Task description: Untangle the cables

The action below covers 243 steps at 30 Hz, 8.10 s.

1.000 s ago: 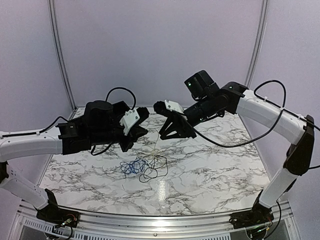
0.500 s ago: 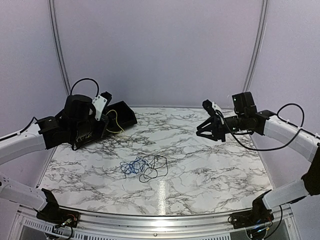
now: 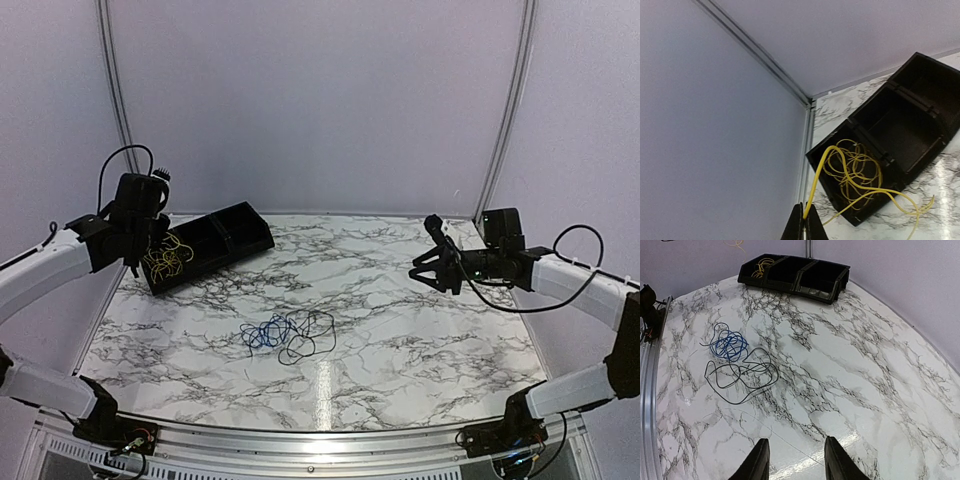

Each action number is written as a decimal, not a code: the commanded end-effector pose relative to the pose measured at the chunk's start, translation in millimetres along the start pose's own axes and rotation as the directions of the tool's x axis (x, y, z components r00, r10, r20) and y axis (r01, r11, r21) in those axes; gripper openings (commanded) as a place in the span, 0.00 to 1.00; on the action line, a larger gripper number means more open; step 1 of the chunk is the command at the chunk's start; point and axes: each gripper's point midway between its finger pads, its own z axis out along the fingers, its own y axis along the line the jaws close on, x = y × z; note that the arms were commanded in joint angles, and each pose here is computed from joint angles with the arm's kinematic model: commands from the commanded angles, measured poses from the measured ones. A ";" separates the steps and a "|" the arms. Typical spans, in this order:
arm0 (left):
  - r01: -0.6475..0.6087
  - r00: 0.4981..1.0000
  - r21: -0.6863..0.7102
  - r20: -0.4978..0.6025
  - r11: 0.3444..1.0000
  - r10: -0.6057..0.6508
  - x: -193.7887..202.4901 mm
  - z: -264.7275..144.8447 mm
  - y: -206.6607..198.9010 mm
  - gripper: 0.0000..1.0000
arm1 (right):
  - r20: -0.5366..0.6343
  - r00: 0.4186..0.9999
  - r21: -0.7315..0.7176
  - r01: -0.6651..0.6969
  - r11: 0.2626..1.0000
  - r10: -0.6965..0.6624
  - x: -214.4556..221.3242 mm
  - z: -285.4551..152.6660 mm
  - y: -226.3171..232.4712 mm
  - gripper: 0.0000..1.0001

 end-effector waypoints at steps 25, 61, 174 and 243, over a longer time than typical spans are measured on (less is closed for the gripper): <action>-0.210 0.953 -0.112 -0.245 0.971 0.178 29.3 147.2 -14.7 0.00 | 0.044 0.991 0.105 0.121 0.987 -0.127 -24.2 -20.0 -11.6 0.38; 0.117 0.924 0.127 -0.378 0.985 -0.061 106.7 189.8 -70.9 0.00 | 0.028 0.991 0.105 0.131 0.986 -0.134 -18.5 -20.1 -13.6 0.38; 0.185 0.824 0.727 0.252 0.661 -0.508 -80.1 -66.9 -114.2 0.79 | -0.495 0.851 -0.203 -0.309 0.929 0.175 74.1 212.1 66.4 0.25; -0.027 0.843 0.962 0.167 0.271 -0.511 -61.1 -204.2 -326.3 0.00 | -0.072 0.987 -0.271 0.118 0.955 -0.142 -55.3 100.6 100.3 0.52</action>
